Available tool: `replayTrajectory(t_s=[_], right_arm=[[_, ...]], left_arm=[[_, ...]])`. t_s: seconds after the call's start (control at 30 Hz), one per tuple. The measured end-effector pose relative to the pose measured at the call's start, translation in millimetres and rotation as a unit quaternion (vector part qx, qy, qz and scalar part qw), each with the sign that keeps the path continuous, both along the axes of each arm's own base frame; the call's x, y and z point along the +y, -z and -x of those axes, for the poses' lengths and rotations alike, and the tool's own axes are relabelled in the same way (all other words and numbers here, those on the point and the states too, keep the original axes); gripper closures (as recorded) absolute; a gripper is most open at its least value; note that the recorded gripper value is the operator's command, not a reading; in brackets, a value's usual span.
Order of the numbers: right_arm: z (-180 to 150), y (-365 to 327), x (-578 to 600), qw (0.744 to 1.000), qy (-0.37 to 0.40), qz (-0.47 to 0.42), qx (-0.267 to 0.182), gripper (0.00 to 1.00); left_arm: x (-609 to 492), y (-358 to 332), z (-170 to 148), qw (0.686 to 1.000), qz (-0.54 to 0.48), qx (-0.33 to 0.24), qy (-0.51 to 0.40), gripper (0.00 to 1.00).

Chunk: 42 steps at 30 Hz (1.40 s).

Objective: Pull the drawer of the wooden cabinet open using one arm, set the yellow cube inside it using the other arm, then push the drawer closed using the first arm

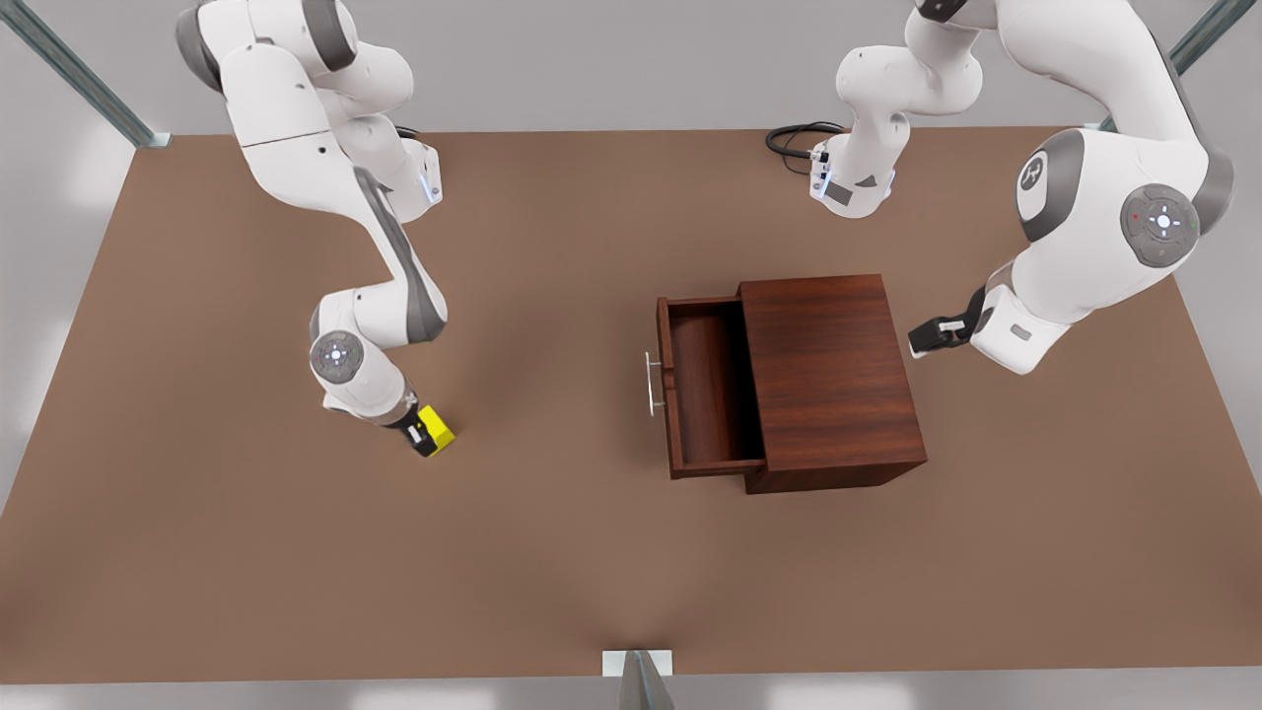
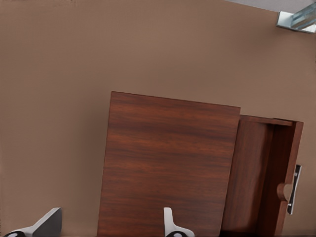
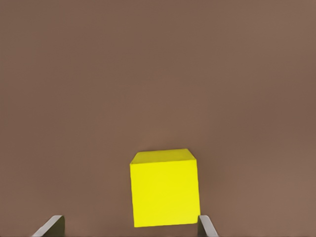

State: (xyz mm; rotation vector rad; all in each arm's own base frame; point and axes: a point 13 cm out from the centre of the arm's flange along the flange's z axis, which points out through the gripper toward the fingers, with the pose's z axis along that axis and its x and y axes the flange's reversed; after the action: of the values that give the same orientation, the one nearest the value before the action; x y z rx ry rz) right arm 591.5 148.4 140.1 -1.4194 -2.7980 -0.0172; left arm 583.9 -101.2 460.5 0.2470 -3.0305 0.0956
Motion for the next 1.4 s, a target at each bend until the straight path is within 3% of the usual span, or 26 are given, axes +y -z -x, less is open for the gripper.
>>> replayTrajectory(t_s=[0.43, 0.97, 1.0, 1.07, 1.1, 1.27, 1.4], right_arm=[[27.0, 42.1, -1.1, 0.999, -0.028, 0.025, 0.026, 0.0], [19.4, 85.9, -11.2, 0.999, -0.032, 0.018, 0.023, 0.0], [18.6, 86.2, -11.2, 0.999, -0.033, 0.018, 0.021, 0.04], [17.4, 86.4, -10.9, 0.999, -0.033, 0.017, 0.018, 0.34], [16.7, 86.3, -10.6, 0.999, -0.033, 0.016, 0.016, 0.39], [8.6, 74.5, -11.0, 1.0, -0.03, 0.005, 0.003, 0.48], [-6.6, 30.5, 1.9, 0.999, -0.034, -0.006, -0.019, 0.47]], left_arm=[[0.2, 1.7, 0.3, 0.998, 0.005, -0.002, 0.064, 0.0], [-2.5, 7.1, -0.4, 0.995, 0.01, 0.0, 0.102, 0.0], [-2.5, 7.1, -0.4, 0.995, 0.01, 0.0, 0.103, 0.0], [-2.5, 7.5, -0.2, 0.994, 0.01, 0.0, 0.106, 0.0], [-2.4, 7.8, -0.1, 0.994, 0.01, 0.001, 0.107, 0.0], [6.5, 13.9, 4.1, 0.994, 0.007, 0.013, 0.107, 0.0], [40.1, 34.9, -11.7, 0.996, -0.008, 0.015, 0.086, 0.0]])
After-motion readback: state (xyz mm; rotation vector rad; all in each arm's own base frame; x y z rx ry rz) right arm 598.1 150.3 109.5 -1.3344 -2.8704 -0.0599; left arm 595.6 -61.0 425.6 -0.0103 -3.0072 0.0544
